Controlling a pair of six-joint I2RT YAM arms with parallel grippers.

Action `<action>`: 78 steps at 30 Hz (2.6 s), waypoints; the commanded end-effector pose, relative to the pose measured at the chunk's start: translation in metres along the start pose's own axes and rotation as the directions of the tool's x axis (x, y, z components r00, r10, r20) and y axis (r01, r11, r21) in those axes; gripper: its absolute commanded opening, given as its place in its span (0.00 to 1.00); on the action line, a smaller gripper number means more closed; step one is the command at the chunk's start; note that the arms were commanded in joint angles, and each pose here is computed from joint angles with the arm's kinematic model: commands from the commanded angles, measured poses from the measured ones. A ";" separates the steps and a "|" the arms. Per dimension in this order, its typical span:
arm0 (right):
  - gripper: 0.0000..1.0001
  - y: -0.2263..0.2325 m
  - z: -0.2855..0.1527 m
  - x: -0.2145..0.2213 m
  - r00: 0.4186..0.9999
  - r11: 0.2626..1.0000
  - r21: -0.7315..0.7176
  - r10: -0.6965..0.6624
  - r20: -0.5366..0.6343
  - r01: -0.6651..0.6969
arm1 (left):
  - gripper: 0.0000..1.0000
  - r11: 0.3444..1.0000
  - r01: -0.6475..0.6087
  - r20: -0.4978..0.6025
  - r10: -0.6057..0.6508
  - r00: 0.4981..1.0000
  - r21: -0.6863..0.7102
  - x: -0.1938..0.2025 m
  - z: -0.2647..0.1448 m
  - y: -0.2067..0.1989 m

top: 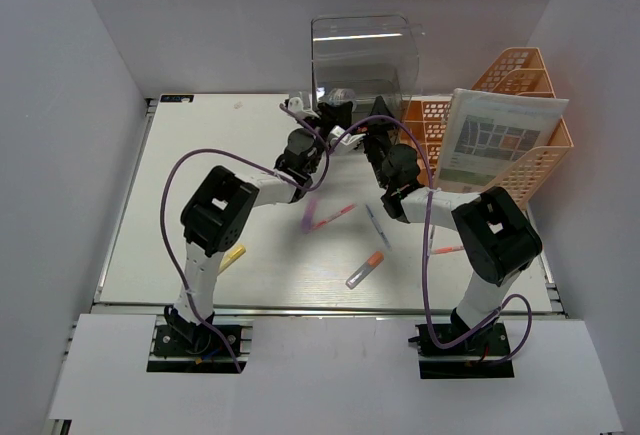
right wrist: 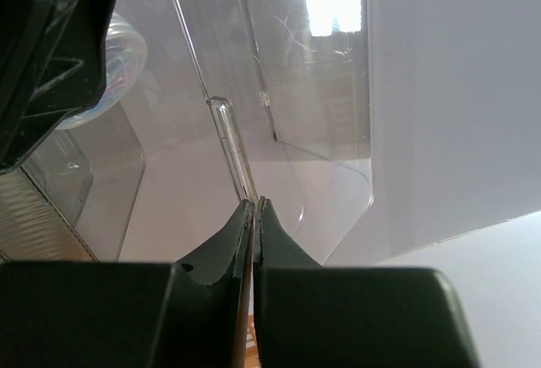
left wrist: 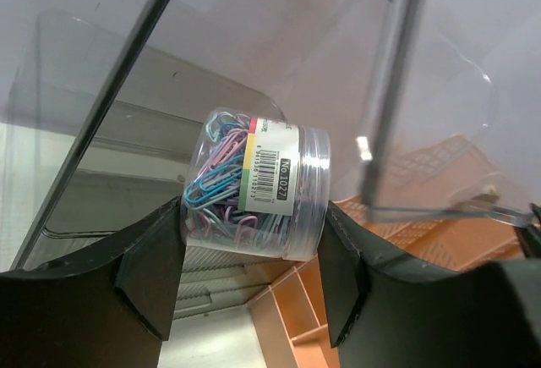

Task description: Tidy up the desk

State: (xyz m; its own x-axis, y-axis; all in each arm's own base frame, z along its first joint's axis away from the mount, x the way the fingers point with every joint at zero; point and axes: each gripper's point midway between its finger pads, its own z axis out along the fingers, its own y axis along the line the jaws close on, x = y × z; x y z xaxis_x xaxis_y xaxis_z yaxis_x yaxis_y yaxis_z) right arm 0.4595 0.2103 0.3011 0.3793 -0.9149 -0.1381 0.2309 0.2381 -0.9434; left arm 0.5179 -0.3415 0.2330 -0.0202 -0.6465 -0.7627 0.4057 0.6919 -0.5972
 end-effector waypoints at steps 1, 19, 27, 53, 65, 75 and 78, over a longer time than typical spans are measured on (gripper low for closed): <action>0.00 -0.132 -0.025 0.000 0.988 0.863 0.481 0.145 0.060 -0.156 | 0.15 1.000 0.021 0.070 -0.022 0.997 0.021 -0.017 0.010 -0.026; 0.00 -0.129 -0.027 -0.001 0.988 0.867 0.474 0.142 0.065 -0.156 | 0.21 0.988 0.048 0.084 -0.035 0.996 -0.147 0.001 0.027 0.009; 0.00 -0.128 -0.029 -0.002 0.988 0.869 0.469 0.141 0.068 -0.156 | 0.54 0.982 0.063 0.088 -0.048 0.995 -0.180 0.001 0.023 0.016; 0.00 -0.127 -0.031 -0.002 0.988 0.870 0.467 0.140 0.068 -0.155 | 0.87 0.979 0.064 0.070 -0.051 0.996 -0.193 -0.001 0.021 0.015; 0.00 -0.124 -0.033 0.002 0.988 0.872 0.466 0.146 0.051 -0.153 | 0.86 0.985 0.010 -0.064 -0.022 0.998 -0.169 -0.005 -0.066 -0.001; 0.00 -0.104 -0.038 0.002 0.991 0.898 0.421 0.126 0.037 -0.130 | 0.86 0.967 -0.023 -0.156 -0.018 0.988 -0.255 -0.037 -0.171 0.016; 0.00 -0.100 -0.037 -0.001 0.992 0.902 0.412 0.123 0.033 -0.126 | 0.87 0.956 -0.062 -0.144 0.021 0.989 -0.287 -0.065 -0.193 0.026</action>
State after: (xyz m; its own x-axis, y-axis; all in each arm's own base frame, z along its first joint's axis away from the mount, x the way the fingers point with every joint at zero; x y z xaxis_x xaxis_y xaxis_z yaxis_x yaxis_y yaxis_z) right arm 0.4520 0.2066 0.2800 0.3684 -0.9202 -0.1322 0.2000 0.2173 -0.9554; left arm 0.3654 -0.2483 0.2025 -0.1766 -0.5957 -0.7836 0.1614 0.7678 -0.6200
